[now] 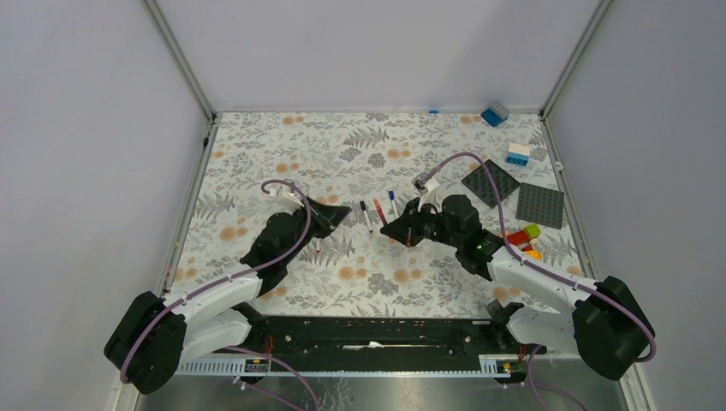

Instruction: Insert the pens into the pen caps

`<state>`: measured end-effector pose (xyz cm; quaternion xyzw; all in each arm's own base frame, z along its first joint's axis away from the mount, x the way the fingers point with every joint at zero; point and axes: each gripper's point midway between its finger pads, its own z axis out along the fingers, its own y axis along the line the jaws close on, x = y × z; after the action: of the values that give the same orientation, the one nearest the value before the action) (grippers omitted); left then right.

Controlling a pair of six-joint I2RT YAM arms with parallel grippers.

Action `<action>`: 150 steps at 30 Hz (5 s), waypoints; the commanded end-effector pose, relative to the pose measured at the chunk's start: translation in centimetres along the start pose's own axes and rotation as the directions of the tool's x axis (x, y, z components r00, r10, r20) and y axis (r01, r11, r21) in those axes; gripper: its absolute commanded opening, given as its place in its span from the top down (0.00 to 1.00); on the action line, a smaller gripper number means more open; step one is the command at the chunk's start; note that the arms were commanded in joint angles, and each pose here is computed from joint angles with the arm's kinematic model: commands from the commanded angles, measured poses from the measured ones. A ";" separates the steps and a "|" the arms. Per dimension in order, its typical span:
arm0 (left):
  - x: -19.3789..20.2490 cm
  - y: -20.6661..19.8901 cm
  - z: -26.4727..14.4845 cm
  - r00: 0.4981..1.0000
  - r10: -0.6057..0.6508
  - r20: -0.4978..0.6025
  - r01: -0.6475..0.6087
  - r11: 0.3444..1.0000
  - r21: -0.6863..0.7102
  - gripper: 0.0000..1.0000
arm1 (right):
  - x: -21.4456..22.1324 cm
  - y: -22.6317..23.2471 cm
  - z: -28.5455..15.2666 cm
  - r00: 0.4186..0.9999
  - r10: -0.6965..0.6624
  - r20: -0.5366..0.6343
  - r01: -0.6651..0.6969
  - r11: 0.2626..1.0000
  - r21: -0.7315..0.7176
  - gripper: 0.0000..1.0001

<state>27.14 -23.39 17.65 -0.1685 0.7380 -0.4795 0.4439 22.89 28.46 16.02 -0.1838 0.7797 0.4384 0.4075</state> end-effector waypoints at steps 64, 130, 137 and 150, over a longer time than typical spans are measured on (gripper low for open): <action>-2.3 -3.5 -1.2 0.988 -0.112 0.107 0.091 0.979 0.183 1.00 | 2.6 5.7 2.0 0.992 0.051 -0.120 -0.069 0.986 -0.152 1.00; -2.1 -3.0 -1.2 0.989 -0.105 0.104 0.087 0.982 0.170 1.00 | 1.8 5.3 4.1 0.992 0.033 -0.123 -0.045 0.994 -0.097 1.00; -2.3 -2.8 -1.3 0.989 -0.093 0.118 0.074 0.985 0.157 1.00 | 1.5 5.2 3.8 0.992 0.026 -0.119 -0.036 0.996 -0.080 1.00; -3.8 -3.3 -0.7 0.982 -0.077 0.174 0.052 0.989 0.141 1.00 | 2.6 5.4 2.6 0.987 0.013 -0.159 -0.028 0.995 -0.095 1.00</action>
<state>27.06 -22.61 20.21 -0.2013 0.6797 -0.5277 0.4680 19.42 33.62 14.11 -0.2074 0.8083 0.4558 0.3097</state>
